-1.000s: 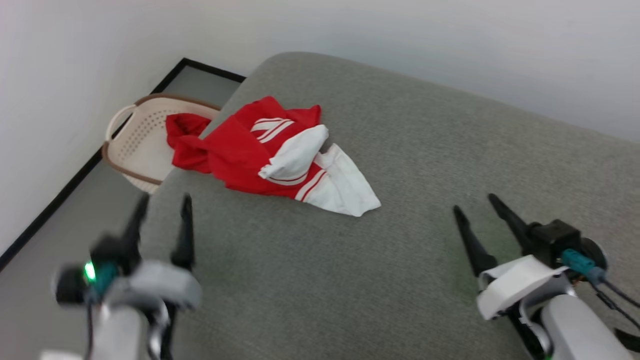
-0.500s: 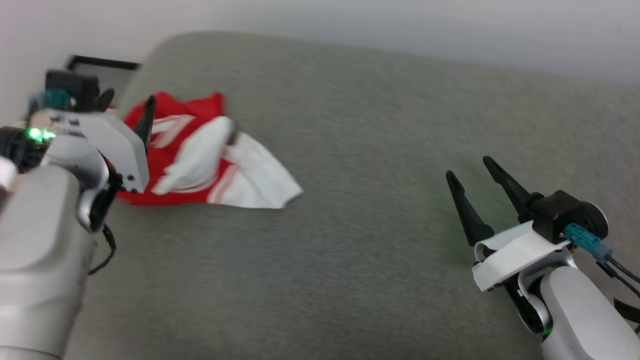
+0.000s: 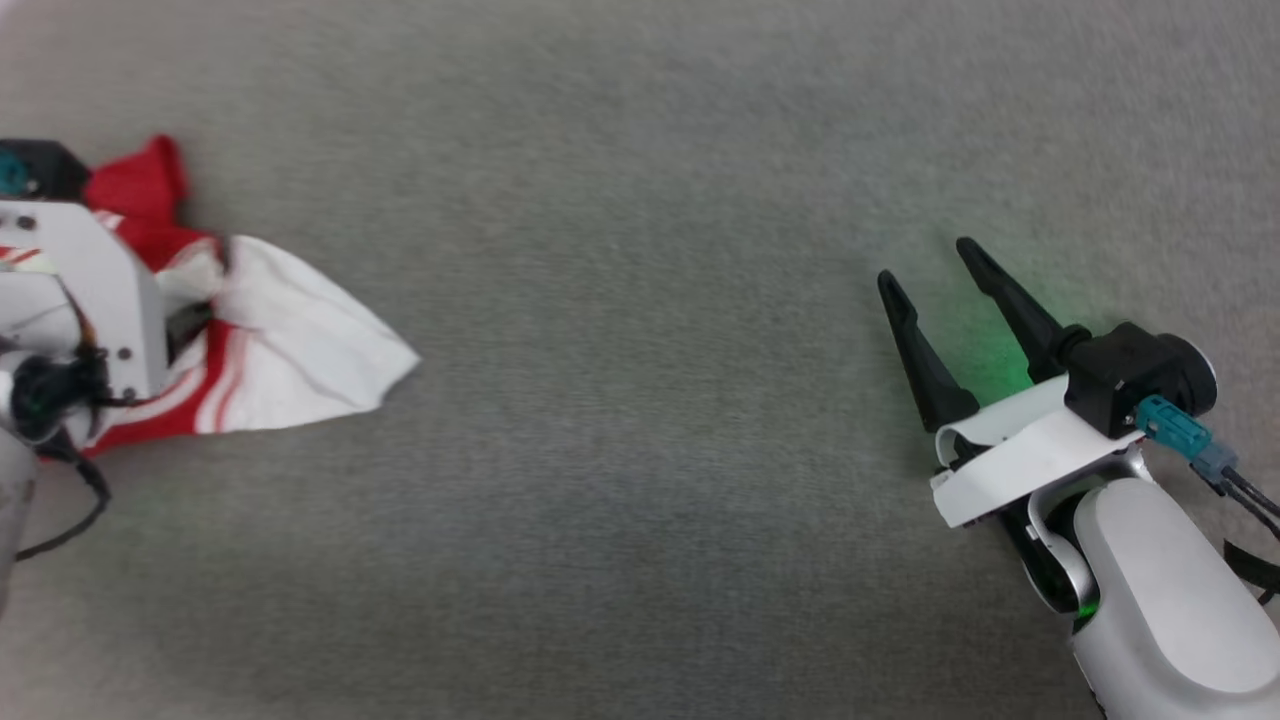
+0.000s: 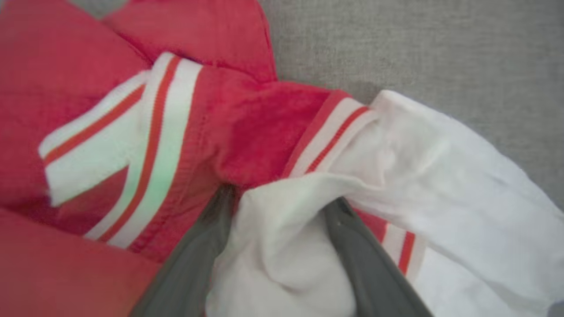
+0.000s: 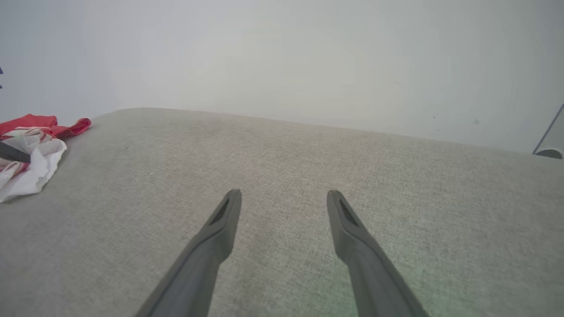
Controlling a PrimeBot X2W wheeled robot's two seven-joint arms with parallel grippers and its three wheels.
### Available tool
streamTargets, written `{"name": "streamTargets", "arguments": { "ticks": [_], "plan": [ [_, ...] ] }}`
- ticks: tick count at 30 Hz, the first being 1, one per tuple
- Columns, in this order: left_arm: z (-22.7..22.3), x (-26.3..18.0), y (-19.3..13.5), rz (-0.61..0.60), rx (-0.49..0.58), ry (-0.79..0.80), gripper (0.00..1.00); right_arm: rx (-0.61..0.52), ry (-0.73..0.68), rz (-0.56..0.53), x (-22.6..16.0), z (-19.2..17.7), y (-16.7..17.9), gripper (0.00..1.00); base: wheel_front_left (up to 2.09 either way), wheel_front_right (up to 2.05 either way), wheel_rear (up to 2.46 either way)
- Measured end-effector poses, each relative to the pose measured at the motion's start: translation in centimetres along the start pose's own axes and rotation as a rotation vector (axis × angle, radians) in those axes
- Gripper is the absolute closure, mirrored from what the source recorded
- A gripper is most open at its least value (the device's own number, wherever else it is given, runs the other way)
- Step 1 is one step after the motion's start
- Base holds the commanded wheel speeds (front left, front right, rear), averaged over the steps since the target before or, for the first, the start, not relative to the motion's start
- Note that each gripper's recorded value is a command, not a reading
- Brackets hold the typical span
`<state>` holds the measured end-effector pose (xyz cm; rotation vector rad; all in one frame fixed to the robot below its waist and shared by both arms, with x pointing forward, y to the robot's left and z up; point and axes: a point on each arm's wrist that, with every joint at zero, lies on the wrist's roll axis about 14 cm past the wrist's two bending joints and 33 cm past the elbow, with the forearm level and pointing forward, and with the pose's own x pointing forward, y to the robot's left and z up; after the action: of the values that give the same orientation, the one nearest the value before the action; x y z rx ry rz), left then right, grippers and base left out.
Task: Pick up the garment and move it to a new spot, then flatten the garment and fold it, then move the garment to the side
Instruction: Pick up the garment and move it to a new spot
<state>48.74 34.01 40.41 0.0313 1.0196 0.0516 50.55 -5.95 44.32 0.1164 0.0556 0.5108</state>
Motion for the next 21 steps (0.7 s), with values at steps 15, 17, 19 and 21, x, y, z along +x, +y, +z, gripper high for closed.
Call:
{"name": "streamTargets", "arguments": {
  "ticks": [15,17,19,21],
  "plan": [
    [-1.3,5.5,-0.8,-0.02,-0.113,0.13,1.0,-0.01,0.031,-0.057,-0.6,-1.9,-2.8,0.0,0.0,0.0,0.0],
    [-0.7,5.2,-1.0,-0.028,-0.119,0.092,1.0,-0.013,0.022,-0.054,-0.6,-1.4,-2.6,0.0,0.0,0.0,0.0],
    [-0.3,4.7,-1.1,-0.033,-0.118,0.053,1.0,-0.013,0.012,-0.051,-0.7,-0.9,-2.2,0.0,0.0,0.0,0.0],
    [0.1,4.0,-1.4,-0.045,-0.124,0.012,1.0,-0.009,0.003,-0.051,-0.9,-0.4,-1.8,0.0,0.0,0.0,0.0]
  ]
}}
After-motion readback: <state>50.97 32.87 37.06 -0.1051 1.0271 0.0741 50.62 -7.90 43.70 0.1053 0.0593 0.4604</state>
